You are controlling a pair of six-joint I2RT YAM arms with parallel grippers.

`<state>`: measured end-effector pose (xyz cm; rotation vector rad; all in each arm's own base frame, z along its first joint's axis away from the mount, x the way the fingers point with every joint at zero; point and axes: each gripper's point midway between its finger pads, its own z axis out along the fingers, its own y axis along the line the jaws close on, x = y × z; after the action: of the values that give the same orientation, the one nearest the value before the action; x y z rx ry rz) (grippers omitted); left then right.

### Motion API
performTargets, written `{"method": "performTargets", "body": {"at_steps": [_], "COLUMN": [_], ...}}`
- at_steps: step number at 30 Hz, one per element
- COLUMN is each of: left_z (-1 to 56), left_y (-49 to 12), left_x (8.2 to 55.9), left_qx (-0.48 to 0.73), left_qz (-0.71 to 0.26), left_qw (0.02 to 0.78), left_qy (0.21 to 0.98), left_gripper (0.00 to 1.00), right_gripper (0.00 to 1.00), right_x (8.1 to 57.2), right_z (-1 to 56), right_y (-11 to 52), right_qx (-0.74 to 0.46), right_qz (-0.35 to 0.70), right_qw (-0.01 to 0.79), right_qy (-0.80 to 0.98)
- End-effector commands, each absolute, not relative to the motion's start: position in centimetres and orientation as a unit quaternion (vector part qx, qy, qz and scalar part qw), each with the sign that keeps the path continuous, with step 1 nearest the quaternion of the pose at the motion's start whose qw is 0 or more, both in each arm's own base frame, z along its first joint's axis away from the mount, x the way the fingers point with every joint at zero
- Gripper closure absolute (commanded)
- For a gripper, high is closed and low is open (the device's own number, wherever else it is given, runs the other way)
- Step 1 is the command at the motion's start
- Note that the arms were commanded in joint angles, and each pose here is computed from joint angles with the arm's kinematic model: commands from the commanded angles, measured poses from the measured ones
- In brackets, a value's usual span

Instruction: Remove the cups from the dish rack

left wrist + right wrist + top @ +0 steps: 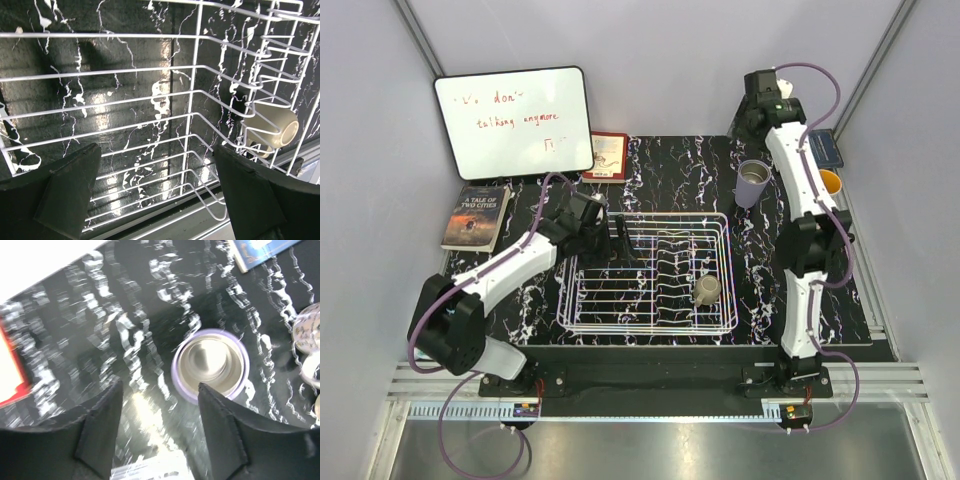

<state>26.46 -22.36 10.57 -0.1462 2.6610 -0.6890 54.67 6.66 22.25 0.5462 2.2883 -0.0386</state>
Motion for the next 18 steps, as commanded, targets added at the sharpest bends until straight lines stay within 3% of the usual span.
{"method": "performTargets", "body": {"at_steps": [1, 2, 4, 5, 6, 8, 9, 13, 18], "left_z": [14.0, 14.7, 16.5, 16.8, 17.1, 17.5, 17.4, 16.9, 15.8], "left_y": [-24.7, -25.2, -26.9, -28.5, -29.5, -32.4, -33.4, -37.6, -40.9], "left_x": [27.7, 27.6, 27.5, 26.6, 26.2, 25.0, 24.5, 22.9, 21.6], "left_qx": [-0.009, 0.004, 0.039, 0.076, 0.095, 0.144, 0.158, 0.202, 0.24], "left_qz": [-0.279, -0.281, -0.288, -0.282, -0.281, -0.285, -0.287, -0.302, -0.302], "left_qw": [0.231, 0.24, 0.263, 0.272, 0.277, 0.278, 0.274, 0.249, 0.235], "left_qy": [0.932, 0.929, 0.92, 0.917, 0.914, 0.906, 0.904, 0.898, 0.892], "left_gripper": [0.01, 0.01, 0.01, 0.01, 0.01, 0.01, 0.01, 0.01, 0.01], "right_gripper": [0.27, 0.25, 0.24, 0.23, 0.22, 0.22, 0.22, 0.23, 0.24], "right_x": [49.2, 46.9, 44.4, 41.4, 40.1, 36.2, 34.9, 29.5, 24.7], "right_z": [34.2, 36.8, 36.2, 39.5, 36.1, 39.5, 36.5, 34.6, 34.3], "right_y": [12.0, 12.9, 16.2, 16.6, 17.1, 17.7, 18.0, 17.6, 16.0], "right_qx": [0.178, 0.165, 0.128, 0.114, 0.109, 0.1, 0.095, 0.096, 0.09], "right_qz": [0.128, 0.155, 0.194, 0.224, 0.223, 0.283, 0.288, 0.319, 0.33], "right_qw": [0.451, 0.465, 0.454, 0.486, 0.46, 0.501, 0.472, 0.437, 0.441], "right_qy": [0.865, 0.856, 0.86, 0.837, 0.853, 0.812, 0.828, 0.836, 0.83]}}
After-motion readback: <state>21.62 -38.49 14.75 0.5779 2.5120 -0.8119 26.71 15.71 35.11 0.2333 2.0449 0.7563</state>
